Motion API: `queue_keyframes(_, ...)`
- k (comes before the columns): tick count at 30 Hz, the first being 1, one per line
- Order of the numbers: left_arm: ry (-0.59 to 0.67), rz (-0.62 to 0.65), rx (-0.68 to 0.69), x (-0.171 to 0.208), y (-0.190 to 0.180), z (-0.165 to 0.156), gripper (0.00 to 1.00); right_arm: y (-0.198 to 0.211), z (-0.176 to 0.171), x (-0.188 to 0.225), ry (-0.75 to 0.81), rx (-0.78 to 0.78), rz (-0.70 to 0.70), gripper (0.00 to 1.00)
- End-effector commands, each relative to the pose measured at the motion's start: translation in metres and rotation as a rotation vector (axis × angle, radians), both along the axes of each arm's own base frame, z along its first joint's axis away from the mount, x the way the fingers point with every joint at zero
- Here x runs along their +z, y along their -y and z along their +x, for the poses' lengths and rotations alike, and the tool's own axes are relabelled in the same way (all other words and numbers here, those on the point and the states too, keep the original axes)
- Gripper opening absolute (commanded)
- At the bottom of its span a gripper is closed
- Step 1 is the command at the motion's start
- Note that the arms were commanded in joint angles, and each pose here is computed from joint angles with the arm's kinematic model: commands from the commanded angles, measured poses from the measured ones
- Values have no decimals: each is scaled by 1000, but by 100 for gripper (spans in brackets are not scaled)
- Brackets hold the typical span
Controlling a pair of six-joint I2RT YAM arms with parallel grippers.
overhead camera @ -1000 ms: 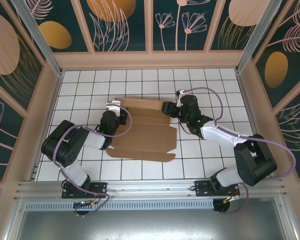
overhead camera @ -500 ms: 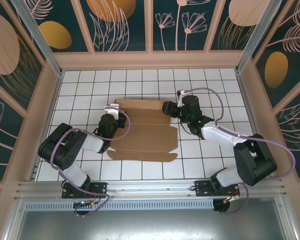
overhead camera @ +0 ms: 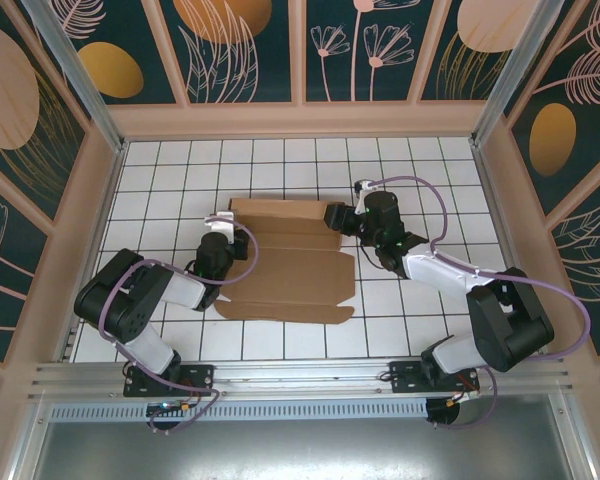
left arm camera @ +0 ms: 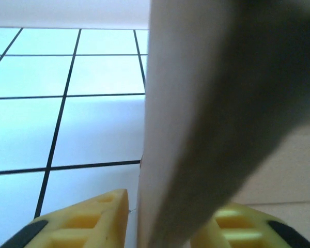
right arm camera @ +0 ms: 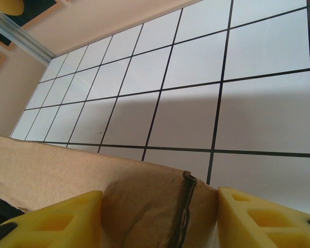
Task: Fold the paper box
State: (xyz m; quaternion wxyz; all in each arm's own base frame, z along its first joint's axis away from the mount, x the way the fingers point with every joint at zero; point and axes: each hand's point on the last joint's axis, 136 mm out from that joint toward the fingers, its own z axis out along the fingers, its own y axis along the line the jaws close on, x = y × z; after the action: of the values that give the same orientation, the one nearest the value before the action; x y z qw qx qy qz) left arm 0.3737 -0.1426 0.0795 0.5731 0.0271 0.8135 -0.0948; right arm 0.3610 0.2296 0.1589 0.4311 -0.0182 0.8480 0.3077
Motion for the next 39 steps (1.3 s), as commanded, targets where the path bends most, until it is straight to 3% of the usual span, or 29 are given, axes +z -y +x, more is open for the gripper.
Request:
queue_keyframes(1, 22, -17, 2, 6, 0, -1, 23, 11, -17, -42, -127, -6, -71, 54)
queue_keyframes(4, 21, -19, -17, 6, 5, 2, 8, 8, -18, -42, -124, 3, -70, 54)
queue_keyframes(9, 19, -7, 10, 6, 4, 9, 1, 1, -23, -41, -123, 8, -92, 54)
queue_keyframes(19, -44, 41, 188, -14, -14, 16, 2, -11, -28, -33, -112, 17, -105, 55)
queue_keyframes(24, -52, -3, 146, -20, -6, 14, 11, -10, -26, -43, -129, 8, -142, 55)
queue_keyframes(31, 8, -77, 72, 13, 2, 2, 43, -1, -19, -33, -111, -5, -133, 55)
queue_keyframes(39, 30, -177, 113, 42, -12, -17, 48, 0, -15, -32, -104, -11, -132, 56)
